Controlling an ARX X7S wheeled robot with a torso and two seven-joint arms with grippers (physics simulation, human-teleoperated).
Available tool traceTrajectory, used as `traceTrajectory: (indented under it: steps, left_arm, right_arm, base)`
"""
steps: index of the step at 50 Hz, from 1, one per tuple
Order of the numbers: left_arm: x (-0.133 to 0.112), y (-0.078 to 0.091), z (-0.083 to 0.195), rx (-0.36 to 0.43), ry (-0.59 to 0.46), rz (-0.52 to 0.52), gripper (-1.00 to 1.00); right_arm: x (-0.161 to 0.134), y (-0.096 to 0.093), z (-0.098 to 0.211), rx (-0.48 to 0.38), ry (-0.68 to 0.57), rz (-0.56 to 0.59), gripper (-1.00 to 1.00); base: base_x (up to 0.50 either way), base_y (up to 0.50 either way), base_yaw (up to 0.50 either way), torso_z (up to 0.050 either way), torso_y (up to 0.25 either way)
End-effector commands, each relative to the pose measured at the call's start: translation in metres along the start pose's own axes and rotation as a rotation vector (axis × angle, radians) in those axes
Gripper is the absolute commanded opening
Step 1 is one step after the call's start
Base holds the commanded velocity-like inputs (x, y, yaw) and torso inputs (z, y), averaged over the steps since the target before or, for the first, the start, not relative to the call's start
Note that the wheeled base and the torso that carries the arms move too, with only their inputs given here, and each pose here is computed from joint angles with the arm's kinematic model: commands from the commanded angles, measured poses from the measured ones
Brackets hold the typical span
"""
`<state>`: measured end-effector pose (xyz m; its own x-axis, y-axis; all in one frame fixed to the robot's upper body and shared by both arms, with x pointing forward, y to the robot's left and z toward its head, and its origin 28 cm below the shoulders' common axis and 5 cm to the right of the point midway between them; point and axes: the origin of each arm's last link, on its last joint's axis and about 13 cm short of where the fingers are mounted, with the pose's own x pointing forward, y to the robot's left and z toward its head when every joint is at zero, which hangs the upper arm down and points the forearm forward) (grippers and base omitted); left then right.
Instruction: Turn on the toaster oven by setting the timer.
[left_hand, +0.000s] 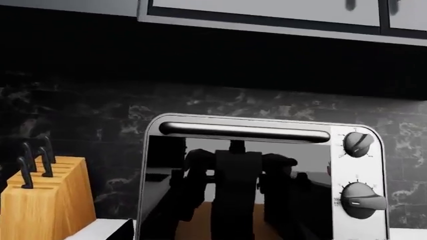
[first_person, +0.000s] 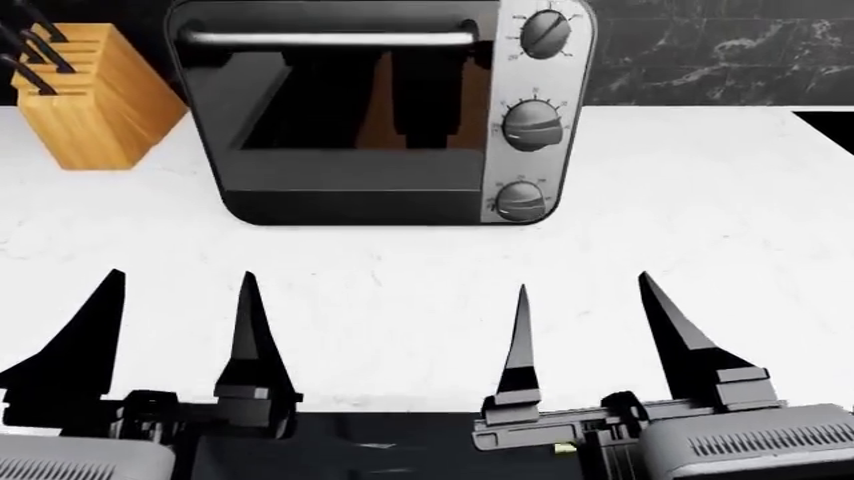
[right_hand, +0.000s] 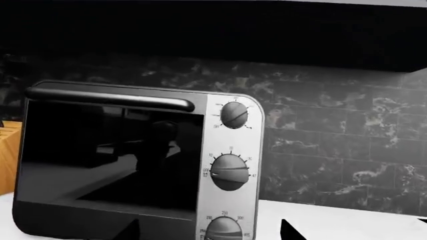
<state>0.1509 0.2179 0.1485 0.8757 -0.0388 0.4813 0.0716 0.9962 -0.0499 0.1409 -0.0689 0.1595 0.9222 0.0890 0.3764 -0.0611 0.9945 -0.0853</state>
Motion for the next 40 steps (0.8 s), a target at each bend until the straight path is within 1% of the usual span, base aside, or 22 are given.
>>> traceTrajectory:
  steps: [1, 15, 20, 23, 24, 27, 28, 29, 30, 32, 34, 35, 36, 37, 38, 39, 40]
  left_arm:
    - [-0.002, 0.0, 0.002, -0.001, -0.009, -0.005, 1.0]
    - [-0.003, 0.0, 0.003, 0.001, -0.016, -0.006, 1.0]
    - [-0.004, 0.0, 0.003, 0.001, -0.018, -0.008, 1.0]
    - [-0.004, 0.0, 0.002, -0.001, -0.017, -0.008, 1.0]
    - [-0.004, 0.0, 0.003, -0.003, -0.017, -0.008, 1.0]
    - [-0.004, 0.0, 0.002, -0.006, -0.016, -0.008, 1.0]
    - [-0.004, 0.0, 0.001, -0.005, -0.014, -0.008, 1.0]
    - [-0.004, 0.001, 0.0, -0.002, -0.013, -0.006, 1.0]
    - [-0.004, 0.001, -0.001, -0.002, -0.01, -0.006, 1.0]
    - [-0.003, 0.002, -0.001, -0.003, -0.008, -0.003, 1.0]
    - [-0.003, 0.003, -0.001, -0.007, -0.006, 0.0, 1.0]
    - [-0.003, 0.003, -0.002, -0.008, -0.005, 0.0, 1.0]
    - [-0.004, 0.003, -0.002, -0.01, -0.004, -0.001, 1.0]
    - [-0.004, 0.003, -0.002, -0.013, -0.002, -0.003, 1.0]
    - [-0.004, 0.004, -0.002, -0.016, -0.001, -0.002, 1.0]
    - [-0.004, 0.004, -0.002, -0.019, -0.001, -0.003, 1.0]
    - [-0.004, 0.005, -0.001, -0.019, -0.003, -0.003, 1.0]
  right_arm:
    - [-0.002, 0.0, 0.002, 0.002, -0.008, -0.002, 1.0]
    - [-0.004, 0.001, 0.003, 0.007, -0.014, 0.004, 1.0]
    - [-0.004, 0.001, 0.003, 0.012, -0.021, 0.011, 1.0]
    - [-0.001, 0.0, 0.002, 0.025, 0.008, -0.002, 1.0]
    - [0.0, -0.002, 0.003, 0.06, 0.018, -0.008, 1.0]
    - [0.001, -0.006, 0.004, 0.076, 0.024, -0.009, 1.0]
    - [0.001, -0.007, 0.004, 0.05, 0.027, -0.025, 1.0]
    - [0.003, -0.01, 0.004, 0.039, 0.051, -0.039, 1.0]
    - [0.004, -0.011, 0.007, 0.04, 0.049, -0.039, 1.0]
    - [0.008, -0.016, 0.013, -0.037, 0.074, -0.09, 1.0]
    - [0.011, -0.019, 0.021, -0.071, 0.078, -0.115, 1.0]
    - [0.014, -0.023, 0.026, -0.121, 0.071, -0.152, 1.0]
    - [0.014, -0.025, 0.03, -0.169, 0.092, -0.12, 1.0]
    - [0.016, -0.026, 0.036, -0.17, 0.072, -0.106, 1.0]
    - [0.016, -0.028, 0.039, -0.228, 0.097, -0.095, 1.0]
    - [0.02, -0.029, 0.046, -0.246, 0.088, -0.089, 1.0]
    - [0.022, -0.03, 0.053, -0.245, 0.099, -0.01, 1.0]
  base:
    - [0.5, 0.0, 0.0, 0.0, 0.0]
    - [0.48, 0.0, 0.0, 0.0, 0.001]
    - [0.05, 0.0, 0.0, 0.0, 0.0]
    - [0.0, 0.0, 0.0, 0.0, 0.0]
    - [0.0, 0.0, 0.0, 0.0, 0.0]
    - [0.0, 0.0, 0.0, 0.0, 0.0]
    - [0.0, 0.0, 0.0, 0.0, 0.0]
    - [0.0, 0.0, 0.0, 0.0, 0.0]
    - [0.0, 0.0, 0.0, 0.0, 0.0]
    - [0.0, 0.0, 0.0, 0.0, 0.0]
    - [0.0, 0.0, 0.0, 0.0, 0.0]
    - [0.0, 0.0, 0.0, 0.0, 0.0]
    - [0.0, 0.0, 0.0, 0.0, 0.0]
    - [0.0, 0.0, 0.0, 0.0, 0.0]
    - [0.0, 0.0, 0.0, 0.0, 0.0]
    - [0.0, 0.0, 0.0, 0.0, 0.0]
    - [0.0, 0.0, 0.0, 0.0, 0.0]
